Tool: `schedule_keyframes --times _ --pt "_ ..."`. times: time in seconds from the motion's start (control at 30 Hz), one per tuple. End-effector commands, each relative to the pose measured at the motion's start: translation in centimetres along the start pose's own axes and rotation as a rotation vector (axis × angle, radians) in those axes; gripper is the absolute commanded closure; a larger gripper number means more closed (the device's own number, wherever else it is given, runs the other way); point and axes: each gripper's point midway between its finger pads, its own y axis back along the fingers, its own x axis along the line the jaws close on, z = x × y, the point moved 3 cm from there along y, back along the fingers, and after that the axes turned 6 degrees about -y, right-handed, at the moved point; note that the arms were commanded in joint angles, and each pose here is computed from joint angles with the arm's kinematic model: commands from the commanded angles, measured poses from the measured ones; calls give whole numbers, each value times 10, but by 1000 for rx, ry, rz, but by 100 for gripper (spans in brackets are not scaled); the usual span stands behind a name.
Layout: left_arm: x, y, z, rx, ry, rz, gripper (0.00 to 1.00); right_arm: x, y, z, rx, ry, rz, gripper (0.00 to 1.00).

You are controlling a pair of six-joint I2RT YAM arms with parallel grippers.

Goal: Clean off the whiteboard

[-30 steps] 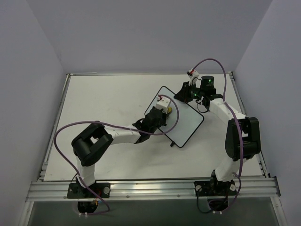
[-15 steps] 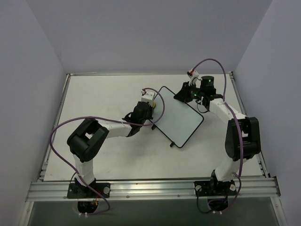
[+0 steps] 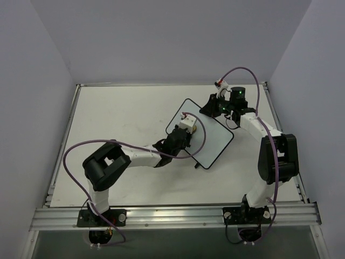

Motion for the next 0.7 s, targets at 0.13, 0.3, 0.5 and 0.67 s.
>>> schedule_keyframes --times 0.13,0.3,0.5,0.67 --pt "-68 13 34 -84 -9 -167 98 25 2 -14 56 9 73 100" --pt "-76 10 43 -91 -14 -169 98 24 2 -14 59 7 71 100" --pt "-45 -11 44 -42 -1 -78 98 25 2 -13 57 9 75 100" --pt "-21 -27 41 -17 -2 -49 98 25 2 -14 58 8 75 100"
